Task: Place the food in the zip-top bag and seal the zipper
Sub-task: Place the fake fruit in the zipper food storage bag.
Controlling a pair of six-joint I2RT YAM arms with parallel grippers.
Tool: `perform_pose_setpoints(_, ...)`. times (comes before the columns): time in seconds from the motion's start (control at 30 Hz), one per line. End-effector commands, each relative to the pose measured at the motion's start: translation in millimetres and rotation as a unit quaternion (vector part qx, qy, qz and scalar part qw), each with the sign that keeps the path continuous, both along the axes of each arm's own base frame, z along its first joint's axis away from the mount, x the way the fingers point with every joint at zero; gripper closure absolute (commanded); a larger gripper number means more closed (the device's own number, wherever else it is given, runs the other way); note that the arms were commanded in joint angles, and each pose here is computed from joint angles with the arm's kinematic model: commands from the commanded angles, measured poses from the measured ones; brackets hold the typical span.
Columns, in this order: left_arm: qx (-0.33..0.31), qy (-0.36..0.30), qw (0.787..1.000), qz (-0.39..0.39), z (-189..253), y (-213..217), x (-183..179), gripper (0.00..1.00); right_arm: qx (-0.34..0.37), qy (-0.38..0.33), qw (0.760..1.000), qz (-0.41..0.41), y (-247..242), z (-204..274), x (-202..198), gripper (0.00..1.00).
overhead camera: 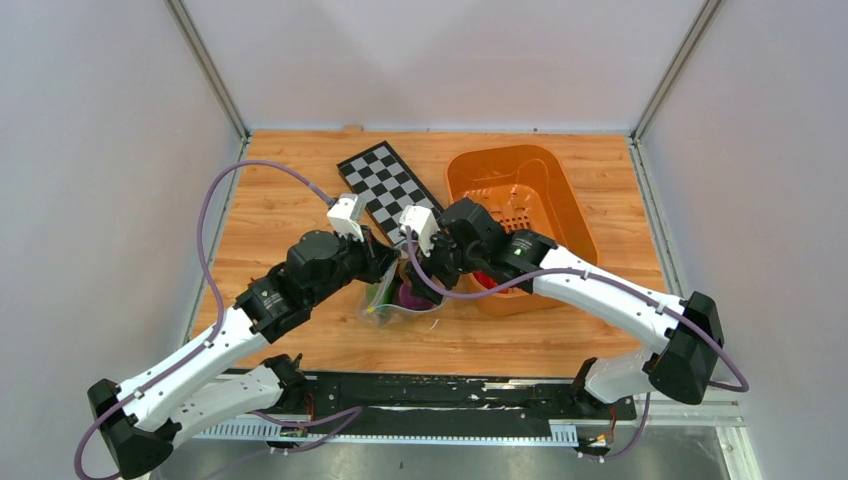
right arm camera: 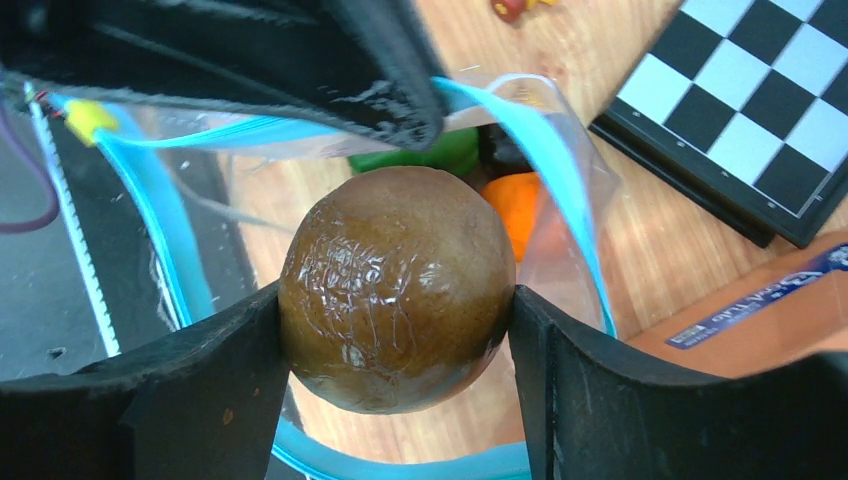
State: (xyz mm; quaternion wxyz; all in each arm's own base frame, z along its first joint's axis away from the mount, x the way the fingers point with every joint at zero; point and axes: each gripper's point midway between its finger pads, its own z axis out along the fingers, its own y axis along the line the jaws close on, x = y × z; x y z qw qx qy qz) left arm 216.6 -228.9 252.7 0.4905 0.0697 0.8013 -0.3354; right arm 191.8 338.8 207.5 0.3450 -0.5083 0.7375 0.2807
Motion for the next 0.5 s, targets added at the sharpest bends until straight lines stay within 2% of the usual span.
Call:
perform_pose_setpoints(0.0, -0.033, -0.029, 0.999, 0.011, 27, 2, 4, 1.0, 0.065, -0.049, 0.995, -0.054, 17, 39, 29, 0.25)
perform_pose_setpoints(0.2, -0.031, -0.034, 0.999, 0.025, 27, 9, 3, 1.0, 0.136, -0.039, 0.99, -0.02, 33, 56, 16, 0.1)
perform_pose_setpoints(0.37, -0.031, -0.031, 0.999, 0.025, 24, 10, 3, 1.0, 0.152, -0.03, 0.988, 0.004, 34, 64, 4, 0.08)
perform_pose_setpoints(0.47, -0.03, -0.032, 0.999, 0.032, 22, 13, 4, 1.0, 0.188, -0.052, 0.981, 0.02, 26, 88, -6, 0.08)
